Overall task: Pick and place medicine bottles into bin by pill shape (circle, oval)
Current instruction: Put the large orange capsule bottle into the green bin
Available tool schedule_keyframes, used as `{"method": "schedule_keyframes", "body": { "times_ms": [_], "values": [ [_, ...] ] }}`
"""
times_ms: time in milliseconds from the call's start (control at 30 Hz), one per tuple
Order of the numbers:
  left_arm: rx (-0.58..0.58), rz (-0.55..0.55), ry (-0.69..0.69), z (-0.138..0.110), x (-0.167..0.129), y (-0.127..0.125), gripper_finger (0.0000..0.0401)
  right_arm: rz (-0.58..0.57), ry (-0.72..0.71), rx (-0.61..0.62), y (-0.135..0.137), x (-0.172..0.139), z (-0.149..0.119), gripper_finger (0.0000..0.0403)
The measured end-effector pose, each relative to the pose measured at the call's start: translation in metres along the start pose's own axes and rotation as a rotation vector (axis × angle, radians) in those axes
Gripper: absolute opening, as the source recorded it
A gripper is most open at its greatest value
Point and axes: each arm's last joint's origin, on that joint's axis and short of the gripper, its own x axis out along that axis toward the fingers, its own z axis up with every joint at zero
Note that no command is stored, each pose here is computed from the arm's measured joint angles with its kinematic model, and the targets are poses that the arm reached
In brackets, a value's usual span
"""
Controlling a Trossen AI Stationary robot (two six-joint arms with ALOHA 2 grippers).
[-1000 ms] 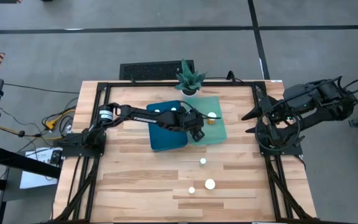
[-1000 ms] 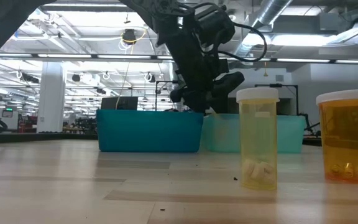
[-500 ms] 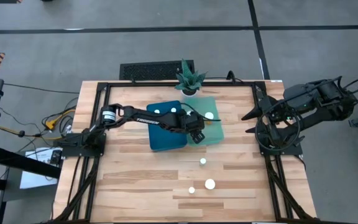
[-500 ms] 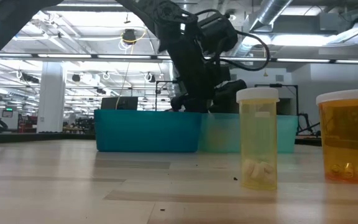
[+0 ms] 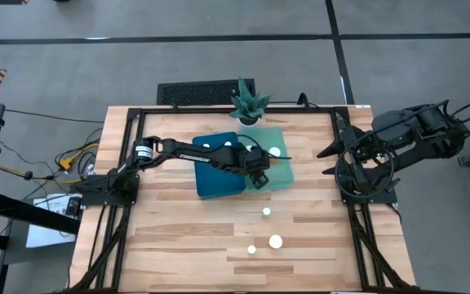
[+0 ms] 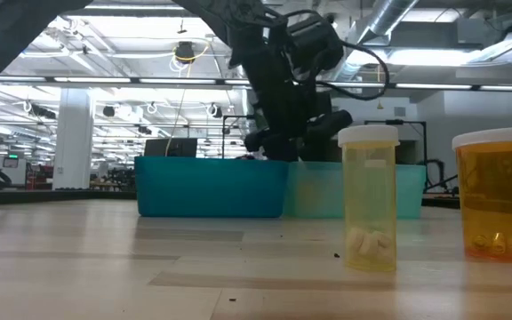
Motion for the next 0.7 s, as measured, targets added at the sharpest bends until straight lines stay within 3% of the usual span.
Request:
{"method": "schedule_keyframes", "body": {
  "times_ms": [433,700],
  "values": [
    [0.005,0.007,0.013,-0.0015,0.0003,0.0003,0.0205,0.0,0.0,0.0,0.0,0.0,0.0,0.0238],
    [0.008,0.002,0.015,-0.0032,-0.0007,-0.0027,0.0273,0.0,0.0,0.0,0.0,0.0,0.0,0.0238]
  ]
}}
